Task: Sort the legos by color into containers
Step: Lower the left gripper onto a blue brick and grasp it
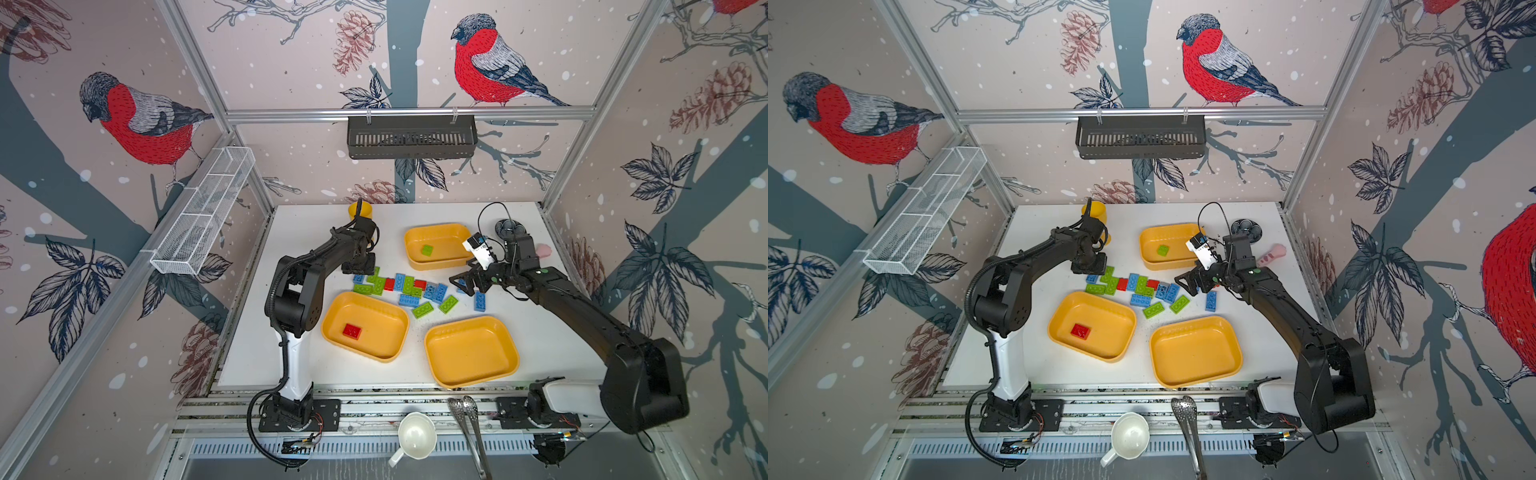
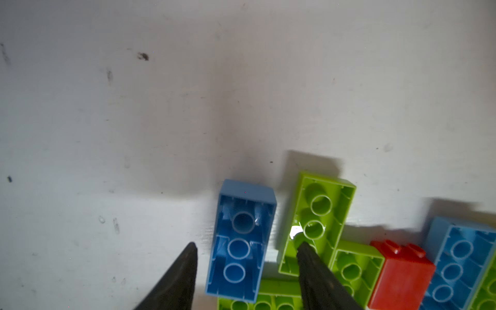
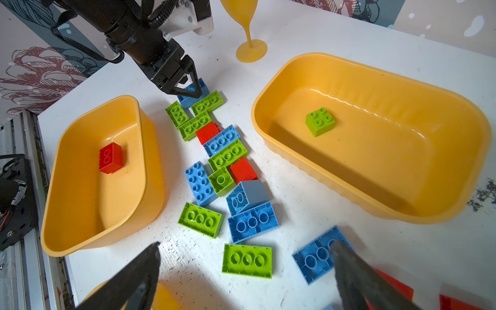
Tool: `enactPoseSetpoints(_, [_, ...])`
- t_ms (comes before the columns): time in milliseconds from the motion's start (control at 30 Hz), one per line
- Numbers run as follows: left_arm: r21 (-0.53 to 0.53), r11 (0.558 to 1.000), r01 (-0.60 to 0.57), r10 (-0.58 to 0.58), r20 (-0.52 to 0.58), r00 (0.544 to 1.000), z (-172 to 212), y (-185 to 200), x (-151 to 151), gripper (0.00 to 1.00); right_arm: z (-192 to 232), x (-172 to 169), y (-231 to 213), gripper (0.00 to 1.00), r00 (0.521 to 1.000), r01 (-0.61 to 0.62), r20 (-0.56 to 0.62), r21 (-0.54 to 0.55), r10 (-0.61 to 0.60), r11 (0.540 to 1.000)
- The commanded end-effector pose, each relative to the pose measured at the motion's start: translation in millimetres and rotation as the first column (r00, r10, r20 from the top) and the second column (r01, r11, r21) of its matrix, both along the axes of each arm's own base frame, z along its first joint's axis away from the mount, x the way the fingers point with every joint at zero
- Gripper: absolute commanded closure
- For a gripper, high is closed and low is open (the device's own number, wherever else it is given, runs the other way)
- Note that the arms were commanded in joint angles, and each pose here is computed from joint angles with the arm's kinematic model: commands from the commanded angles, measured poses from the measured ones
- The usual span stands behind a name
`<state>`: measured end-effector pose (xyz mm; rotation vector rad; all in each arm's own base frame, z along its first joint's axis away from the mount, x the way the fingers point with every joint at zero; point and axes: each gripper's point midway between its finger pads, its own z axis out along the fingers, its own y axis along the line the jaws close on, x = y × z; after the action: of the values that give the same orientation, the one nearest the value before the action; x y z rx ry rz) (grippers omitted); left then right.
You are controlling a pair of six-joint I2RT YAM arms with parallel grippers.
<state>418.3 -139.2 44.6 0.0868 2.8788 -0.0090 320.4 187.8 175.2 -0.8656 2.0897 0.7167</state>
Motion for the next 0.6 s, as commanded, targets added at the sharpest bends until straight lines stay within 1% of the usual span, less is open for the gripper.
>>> enactPoseSetpoints(0, [0.033, 0.999, 0.004, -0.003, -0.01, 1.0, -4.9, 9.0, -0.5, 0.42, 1.2, -2.6, 1.1, 0.01, 1.0, -0.003, -0.005, 0.009, 0.003, 1.0])
enactPoseSetpoints(67, [0.024, 1.0, 0.006, -0.006, -0.011, 1.0, -6.5, 9.1, 0.5, 0.43, -0.1, -3.4, 0.9, 0.01, 1.0, -0.003, -0.009, 0.008, 0.003, 1.0])
enactPoseSetpoints(267, [0.018, 1.0, 0.002, -0.001, -0.014, 1.0, -8.3, 13.4, 0.0, 0.52, 0.0, -3.5, 0.9, 0.0, 1.0, -0.002, -0.011, 0.009, 0.002, 1.0])
enactPoseSetpoints(500, [0.005, 1.0, 0.004, -0.004, -0.031, 1.0, -20.0, 13.5, -0.5, 0.54, 0.8, -1.5, 2.2, 0.01, 1.0, -0.005, -0.012, 0.009, 0.005, 1.0])
enactPoseSetpoints(567, [0.001, 1.0, 0.007, -0.007, -0.029, 1.0, -21.0, 12.6, 0.2, 0.58, 1.1, -1.5, 2.2, 0.01, 1.0, -0.005, -0.013, 0.01, 0.005, 1.0])
